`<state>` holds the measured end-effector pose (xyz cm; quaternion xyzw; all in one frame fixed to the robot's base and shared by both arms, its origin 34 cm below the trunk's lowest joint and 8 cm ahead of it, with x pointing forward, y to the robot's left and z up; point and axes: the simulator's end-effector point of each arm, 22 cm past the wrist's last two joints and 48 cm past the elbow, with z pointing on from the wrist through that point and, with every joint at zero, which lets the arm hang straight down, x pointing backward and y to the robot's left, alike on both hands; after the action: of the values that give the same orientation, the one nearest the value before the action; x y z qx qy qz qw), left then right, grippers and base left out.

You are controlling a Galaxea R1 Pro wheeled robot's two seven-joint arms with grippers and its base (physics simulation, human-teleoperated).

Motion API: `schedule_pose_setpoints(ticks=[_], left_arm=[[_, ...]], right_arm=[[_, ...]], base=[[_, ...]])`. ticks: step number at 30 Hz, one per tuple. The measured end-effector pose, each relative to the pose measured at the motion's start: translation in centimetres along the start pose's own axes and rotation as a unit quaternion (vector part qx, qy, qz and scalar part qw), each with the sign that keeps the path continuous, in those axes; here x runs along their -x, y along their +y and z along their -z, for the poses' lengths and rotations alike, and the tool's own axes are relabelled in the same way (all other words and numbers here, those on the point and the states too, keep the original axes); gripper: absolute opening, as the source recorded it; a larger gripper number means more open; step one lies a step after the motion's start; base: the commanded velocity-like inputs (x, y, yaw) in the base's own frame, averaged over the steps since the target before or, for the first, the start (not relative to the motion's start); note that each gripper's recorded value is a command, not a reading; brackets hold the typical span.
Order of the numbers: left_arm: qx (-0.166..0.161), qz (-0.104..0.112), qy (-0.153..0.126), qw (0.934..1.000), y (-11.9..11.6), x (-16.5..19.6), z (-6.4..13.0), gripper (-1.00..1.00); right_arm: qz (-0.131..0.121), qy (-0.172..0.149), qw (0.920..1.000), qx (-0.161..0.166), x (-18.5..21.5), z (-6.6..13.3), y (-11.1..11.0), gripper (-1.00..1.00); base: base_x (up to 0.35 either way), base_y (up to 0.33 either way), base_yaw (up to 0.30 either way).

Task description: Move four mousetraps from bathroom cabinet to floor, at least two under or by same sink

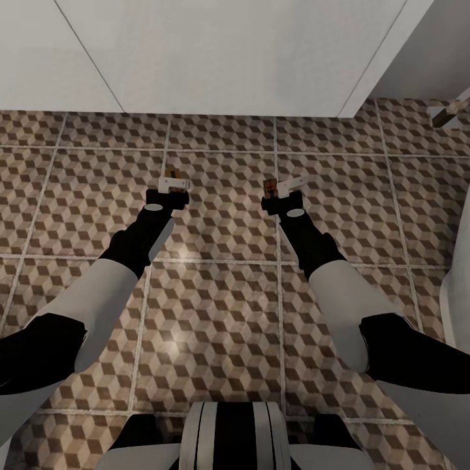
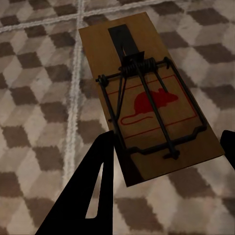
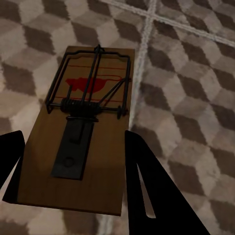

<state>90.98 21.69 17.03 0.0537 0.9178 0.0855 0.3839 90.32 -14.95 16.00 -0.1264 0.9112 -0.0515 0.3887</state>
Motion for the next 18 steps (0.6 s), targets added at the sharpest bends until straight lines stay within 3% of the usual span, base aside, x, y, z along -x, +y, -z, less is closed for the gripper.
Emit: schedule_pose_setpoints(ticks=[18], left_arm=[[-0.001,0.0,0.005,1.0,-0.17,-0.71,-0.35,-1.0]], right_arm=[[-0.003,-0.011,0.9999,0.0,0.09,-0.31,0.09,-1.0]], base=[[0.0,0.0,0.0]])
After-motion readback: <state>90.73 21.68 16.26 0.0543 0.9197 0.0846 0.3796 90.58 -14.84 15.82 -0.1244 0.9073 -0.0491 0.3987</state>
